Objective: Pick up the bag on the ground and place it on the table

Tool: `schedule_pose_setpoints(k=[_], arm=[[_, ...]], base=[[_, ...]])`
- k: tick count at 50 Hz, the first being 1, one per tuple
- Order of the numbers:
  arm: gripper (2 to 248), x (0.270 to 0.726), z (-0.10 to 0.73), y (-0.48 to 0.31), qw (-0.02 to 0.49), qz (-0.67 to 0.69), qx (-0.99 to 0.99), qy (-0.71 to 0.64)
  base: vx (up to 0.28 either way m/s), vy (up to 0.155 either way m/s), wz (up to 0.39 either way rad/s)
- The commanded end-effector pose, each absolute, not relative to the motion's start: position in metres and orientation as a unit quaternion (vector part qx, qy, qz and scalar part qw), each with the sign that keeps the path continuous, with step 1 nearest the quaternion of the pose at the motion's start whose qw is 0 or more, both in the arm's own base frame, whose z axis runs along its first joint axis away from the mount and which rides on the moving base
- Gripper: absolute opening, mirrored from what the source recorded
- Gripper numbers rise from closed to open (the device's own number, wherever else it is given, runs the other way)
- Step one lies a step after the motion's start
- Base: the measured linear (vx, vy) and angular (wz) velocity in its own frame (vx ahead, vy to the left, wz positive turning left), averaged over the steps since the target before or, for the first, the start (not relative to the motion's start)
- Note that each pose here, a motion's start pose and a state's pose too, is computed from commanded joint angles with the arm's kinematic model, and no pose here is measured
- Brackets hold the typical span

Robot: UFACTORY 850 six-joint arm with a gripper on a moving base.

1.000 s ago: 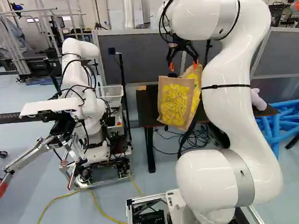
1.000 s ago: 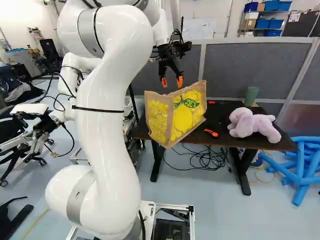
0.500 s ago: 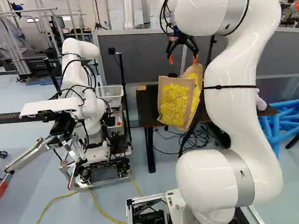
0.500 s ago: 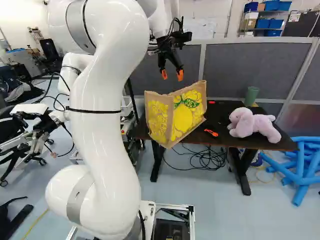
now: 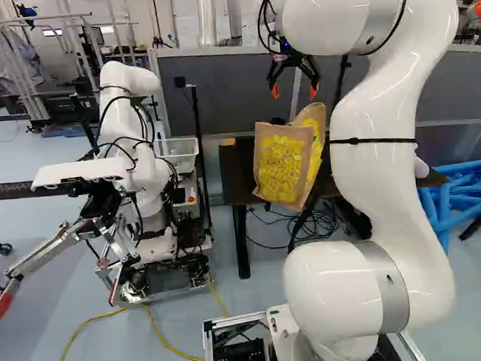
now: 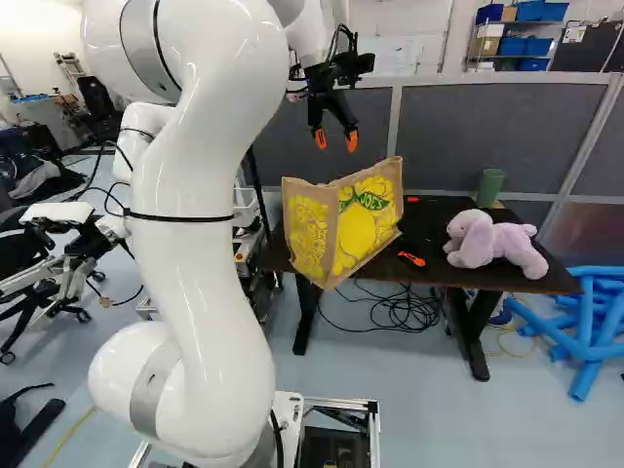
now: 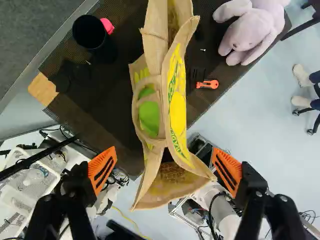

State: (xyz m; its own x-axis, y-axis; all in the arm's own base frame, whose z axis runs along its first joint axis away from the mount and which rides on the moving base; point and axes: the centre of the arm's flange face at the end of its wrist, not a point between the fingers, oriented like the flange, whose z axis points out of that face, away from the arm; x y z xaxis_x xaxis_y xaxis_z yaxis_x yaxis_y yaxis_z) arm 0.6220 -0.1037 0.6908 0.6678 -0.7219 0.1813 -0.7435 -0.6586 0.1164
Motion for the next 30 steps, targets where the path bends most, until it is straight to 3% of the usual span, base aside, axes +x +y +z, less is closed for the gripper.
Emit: schedule_pose_setpoints(k=[17, 30], arm=[[247, 0.6220, 0.6908, -0.1037, 0.091, 0.060, 0.909, -0.403], [247, 0.6220, 0.6908, -0.1037, 0.091, 0.060, 0.909, -0.403]], base=[[-0.011, 0.000, -0.001], [-0.148, 0.000, 0.020]])
